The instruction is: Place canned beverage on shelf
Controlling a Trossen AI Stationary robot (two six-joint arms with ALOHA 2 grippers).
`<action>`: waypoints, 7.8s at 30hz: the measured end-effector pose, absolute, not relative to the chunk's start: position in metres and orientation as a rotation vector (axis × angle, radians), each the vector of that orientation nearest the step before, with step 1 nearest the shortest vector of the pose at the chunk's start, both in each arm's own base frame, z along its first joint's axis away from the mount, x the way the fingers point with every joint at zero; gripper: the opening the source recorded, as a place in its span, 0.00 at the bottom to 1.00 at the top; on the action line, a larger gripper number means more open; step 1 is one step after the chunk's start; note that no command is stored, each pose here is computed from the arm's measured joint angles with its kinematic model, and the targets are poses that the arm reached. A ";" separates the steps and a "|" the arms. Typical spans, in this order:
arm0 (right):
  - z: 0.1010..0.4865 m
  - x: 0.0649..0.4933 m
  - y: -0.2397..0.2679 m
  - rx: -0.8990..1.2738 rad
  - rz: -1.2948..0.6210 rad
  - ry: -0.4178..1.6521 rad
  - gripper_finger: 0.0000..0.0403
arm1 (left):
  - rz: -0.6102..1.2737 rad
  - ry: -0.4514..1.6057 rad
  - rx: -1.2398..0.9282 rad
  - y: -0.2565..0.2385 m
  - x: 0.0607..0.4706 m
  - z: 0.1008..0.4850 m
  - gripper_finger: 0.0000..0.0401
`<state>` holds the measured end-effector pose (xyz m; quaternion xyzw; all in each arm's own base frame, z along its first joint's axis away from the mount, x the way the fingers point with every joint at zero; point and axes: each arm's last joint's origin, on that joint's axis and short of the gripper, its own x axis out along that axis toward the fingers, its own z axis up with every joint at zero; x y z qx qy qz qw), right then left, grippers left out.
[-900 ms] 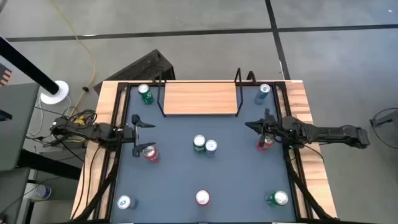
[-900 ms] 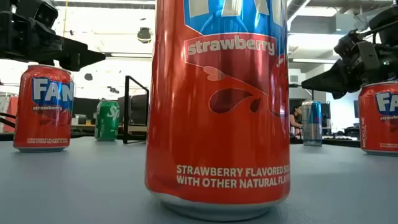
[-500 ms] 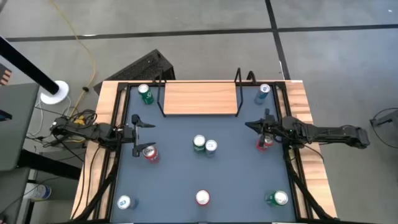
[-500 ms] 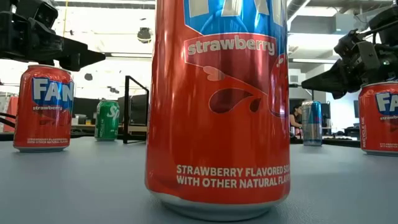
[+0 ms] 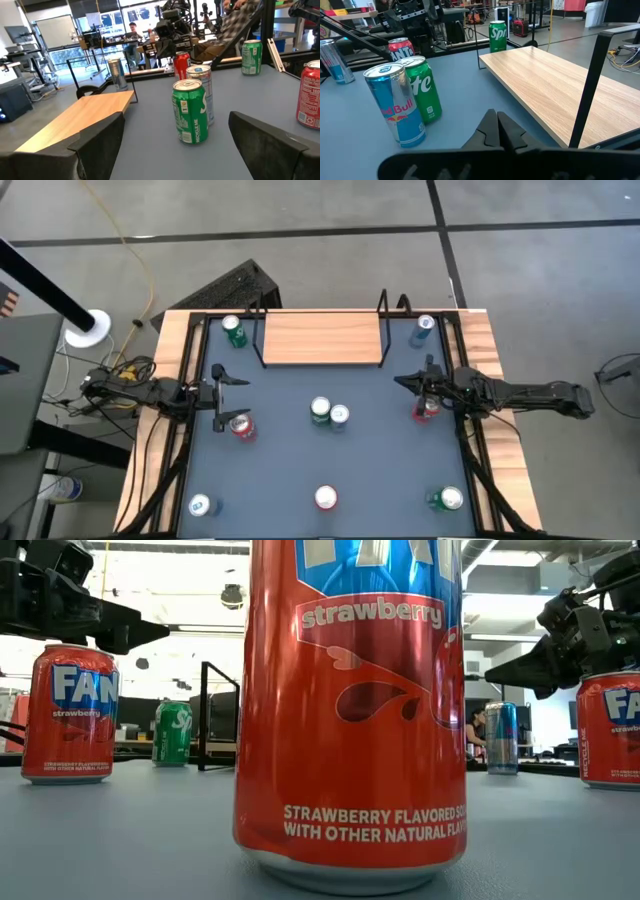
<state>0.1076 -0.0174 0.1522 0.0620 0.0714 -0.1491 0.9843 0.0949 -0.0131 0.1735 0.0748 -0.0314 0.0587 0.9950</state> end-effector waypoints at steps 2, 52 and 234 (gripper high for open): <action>0.152 0.108 -0.017 0.125 -0.300 0.143 0.00 | 0.117 -0.063 0.150 -0.013 0.095 0.173 0.87; 0.152 0.108 -0.017 0.125 -0.300 0.143 0.00 | 0.118 -0.062 0.150 -0.013 0.095 0.173 0.87; 0.230 0.262 0.057 -0.179 0.090 0.377 0.00 | -0.087 0.180 0.153 0.006 0.276 0.217 0.87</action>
